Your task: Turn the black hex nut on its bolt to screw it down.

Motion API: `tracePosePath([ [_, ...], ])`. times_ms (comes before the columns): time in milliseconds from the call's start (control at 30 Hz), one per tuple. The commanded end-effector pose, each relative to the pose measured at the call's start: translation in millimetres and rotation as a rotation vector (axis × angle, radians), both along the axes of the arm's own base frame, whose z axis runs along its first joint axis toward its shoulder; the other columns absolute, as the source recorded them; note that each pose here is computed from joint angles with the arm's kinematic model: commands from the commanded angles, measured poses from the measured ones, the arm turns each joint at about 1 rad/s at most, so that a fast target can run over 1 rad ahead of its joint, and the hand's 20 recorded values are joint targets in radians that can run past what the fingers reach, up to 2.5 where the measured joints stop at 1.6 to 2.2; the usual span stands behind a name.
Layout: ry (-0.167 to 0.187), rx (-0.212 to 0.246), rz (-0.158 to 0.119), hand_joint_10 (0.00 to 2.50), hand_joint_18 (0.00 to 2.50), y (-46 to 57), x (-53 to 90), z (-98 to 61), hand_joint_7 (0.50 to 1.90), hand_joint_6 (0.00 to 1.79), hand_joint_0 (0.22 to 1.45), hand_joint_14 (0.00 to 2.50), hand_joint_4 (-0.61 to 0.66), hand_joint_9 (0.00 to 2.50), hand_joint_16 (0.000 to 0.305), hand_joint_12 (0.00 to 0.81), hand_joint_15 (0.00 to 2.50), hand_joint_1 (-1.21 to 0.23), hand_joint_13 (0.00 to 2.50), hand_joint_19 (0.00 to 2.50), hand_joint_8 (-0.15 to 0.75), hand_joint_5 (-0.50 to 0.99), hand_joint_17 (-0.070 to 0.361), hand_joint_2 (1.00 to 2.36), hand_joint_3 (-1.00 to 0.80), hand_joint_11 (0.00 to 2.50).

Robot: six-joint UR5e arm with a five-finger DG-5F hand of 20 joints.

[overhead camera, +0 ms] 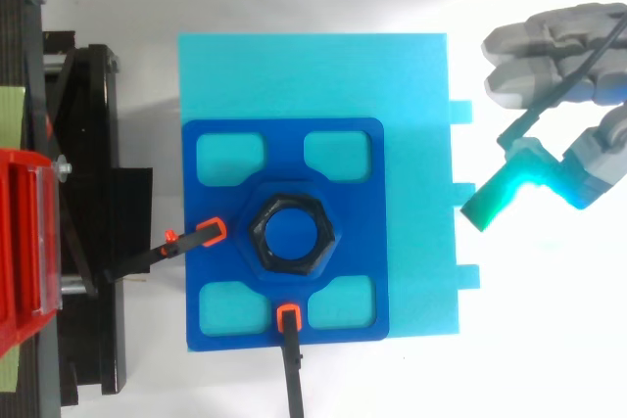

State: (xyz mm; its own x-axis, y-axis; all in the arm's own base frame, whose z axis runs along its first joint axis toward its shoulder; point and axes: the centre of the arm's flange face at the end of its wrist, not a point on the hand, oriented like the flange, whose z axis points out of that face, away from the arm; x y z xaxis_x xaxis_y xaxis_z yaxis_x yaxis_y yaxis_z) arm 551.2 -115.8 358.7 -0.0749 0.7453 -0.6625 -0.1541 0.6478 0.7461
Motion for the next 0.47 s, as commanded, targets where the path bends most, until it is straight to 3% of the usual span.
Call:
tracePosePath([
  [0,-0.01,-0.002,-0.001,0.0,0.0,1.0,1.4,0.8,0.61,0.5,0.47,0.0,0.01,0.0,0.05,0.322,0.0,-0.21,0.0,0.14,0.127,-0.3,0.112,1.0,-0.5,0.0],
  [133,0.004,-0.003,-0.004,0.0,0.0,0.0,0.0,-0.6,0.61,0.5,0.46,0.0,-0.02,0.0,0.052,0.334,0.0,-0.15,0.0,0.11,0.123,-0.3,0.116,1.0,-0.5,0.0],
  [233,0.007,-0.005,-0.003,0.0,0.0,0.8,-0.6,-0.2,0.53,0.5,0.45,0.0,-0.02,0.0,0.052,0.334,0.0,-0.12,0.0,0.11,0.121,-0.3,0.117,1.0,-0.5,0.0],
  [433,0.01,-0.005,-0.003,0.0,0.0,0.8,-0.6,-1.8,0.6,0.5,0.45,0.0,-0.03,0.0,0.053,0.333,0.0,-0.2,0.0,0.11,0.122,-0.3,0.119,1.0,-0.5,0.0],
])
